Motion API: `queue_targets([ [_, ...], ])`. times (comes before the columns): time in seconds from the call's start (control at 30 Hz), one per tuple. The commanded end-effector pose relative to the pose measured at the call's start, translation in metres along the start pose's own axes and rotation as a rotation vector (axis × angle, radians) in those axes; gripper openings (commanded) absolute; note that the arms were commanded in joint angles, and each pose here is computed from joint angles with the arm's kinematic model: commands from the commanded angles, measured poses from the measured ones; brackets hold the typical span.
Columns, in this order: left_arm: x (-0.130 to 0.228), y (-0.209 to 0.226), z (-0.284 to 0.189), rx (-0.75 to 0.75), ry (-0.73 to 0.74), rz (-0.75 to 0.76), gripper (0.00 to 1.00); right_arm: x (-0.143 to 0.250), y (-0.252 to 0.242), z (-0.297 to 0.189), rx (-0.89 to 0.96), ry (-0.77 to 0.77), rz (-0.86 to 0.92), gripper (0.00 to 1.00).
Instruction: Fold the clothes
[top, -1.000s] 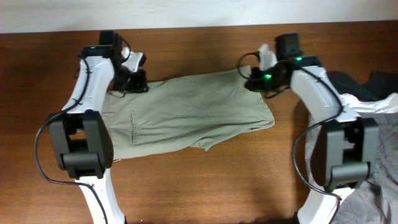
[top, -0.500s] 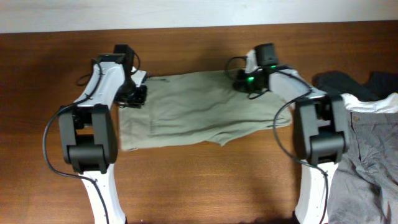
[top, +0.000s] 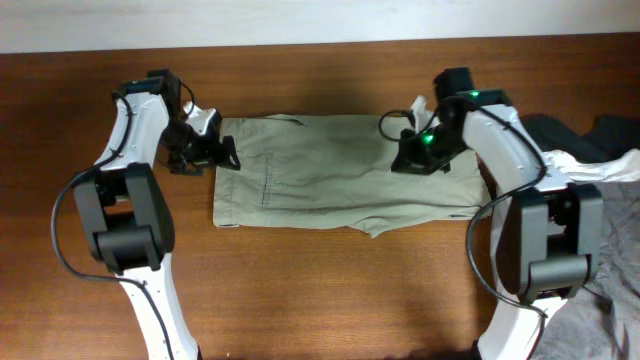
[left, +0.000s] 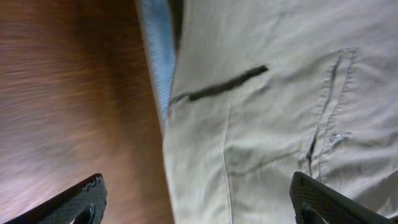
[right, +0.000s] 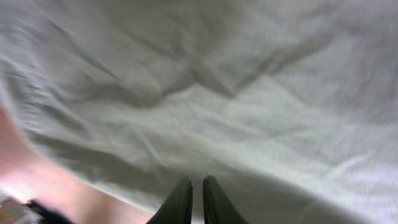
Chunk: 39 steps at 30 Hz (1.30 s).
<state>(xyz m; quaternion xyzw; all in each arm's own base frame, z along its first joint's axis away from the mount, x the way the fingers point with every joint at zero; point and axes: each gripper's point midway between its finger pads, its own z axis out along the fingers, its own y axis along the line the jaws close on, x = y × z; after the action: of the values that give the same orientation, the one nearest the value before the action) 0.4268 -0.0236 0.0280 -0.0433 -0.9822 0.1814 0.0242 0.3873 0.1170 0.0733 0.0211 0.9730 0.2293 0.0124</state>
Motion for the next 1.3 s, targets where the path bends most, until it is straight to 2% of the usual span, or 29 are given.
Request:
queue_targets([
  [0.0, 0.003, -0.006, 0.035, 0.135, 0.062, -0.018, 0.94, 0.009, -0.024, 0.014, 0.231, 0.015, 0.071, 0.12],
  [0.1, 0.011, -0.007, 0.052, 0.157, 0.115, -0.036, 0.94, 0.004, -0.041, 0.014, 0.353, -0.024, 0.130, 0.12],
  [0.17, 0.013, -0.014, 0.063, 0.180, 0.137, -0.032, 0.94, 0.004, -0.047, 0.023, 0.369, -0.012, 0.157, 0.12],
  [0.23, 0.017, -0.024, 0.077, 0.181, 0.174, -0.012, 0.84, 0.007, -0.055, 0.038, 0.377, 0.024, 0.171, 0.08],
  [0.37, 0.020, -0.041, 0.089, 0.177, 0.204, 0.027, 0.74, 0.012, -0.060, 0.050, 0.381, 0.062, 0.181, 0.08],
  [0.43, 0.020, -0.047, 0.092, 0.174, 0.209, 0.040, 0.61, 0.012, -0.060, 0.050, 0.382, 0.064, 0.181, 0.08],
  [0.47, 0.020, -0.050, 0.093, 0.171, 0.210, 0.040, 0.50, 0.012, -0.060, 0.050, 0.382, 0.064, 0.182, 0.08],
  [0.53, 0.019, -0.051, 0.094, 0.170, 0.207, 0.038, 0.19, 0.012, -0.060, 0.050, 0.382, 0.066, 0.181, 0.08],
  [0.57, 0.018, -0.051, 0.094, 0.170, 0.206, 0.035, 0.09, 0.013, -0.060, 0.050, 0.383, 0.067, 0.182, 0.08],
  [0.63, 0.018, -0.051, 0.094, 0.173, 0.205, 0.035, 0.01, 0.014, -0.061, 0.050, 0.384, 0.072, 0.183, 0.08],
  [0.73, 0.020, -0.052, 0.090, 0.197, 0.207, 0.018, 0.00, 0.018, -0.062, 0.049, 0.390, 0.086, 0.188, 0.04],
  [0.83, 0.021, -0.027, 0.061, 0.183, 0.209, -0.055, 0.00, 0.024, -0.068, 0.041, 0.401, 0.116, 0.206, 0.04],
  [0.93, 0.016, 0.015, -0.009, 0.127, 0.142, -0.148, 0.01, 0.021, -0.073, 0.023, 0.400, 0.121, 0.188, 0.04],
  [1.0, 0.009, 0.025, -0.052, 0.117, 0.059, -0.170, 0.00, 0.017, -0.074, 0.008, 0.394, 0.106, 0.200, 0.04],
  [1.13, -0.001, 0.016, -0.117, 0.052, -0.072, -0.137, 0.00, 0.007, -0.066, -0.011, 0.380, 0.064, 0.181, 0.04],
  [1.27, -0.007, -0.013, -0.144, -0.010, -0.144, -0.067, 0.00, 0.004, -0.063, -0.014, 0.378, 0.053, 0.177, 0.04],
])
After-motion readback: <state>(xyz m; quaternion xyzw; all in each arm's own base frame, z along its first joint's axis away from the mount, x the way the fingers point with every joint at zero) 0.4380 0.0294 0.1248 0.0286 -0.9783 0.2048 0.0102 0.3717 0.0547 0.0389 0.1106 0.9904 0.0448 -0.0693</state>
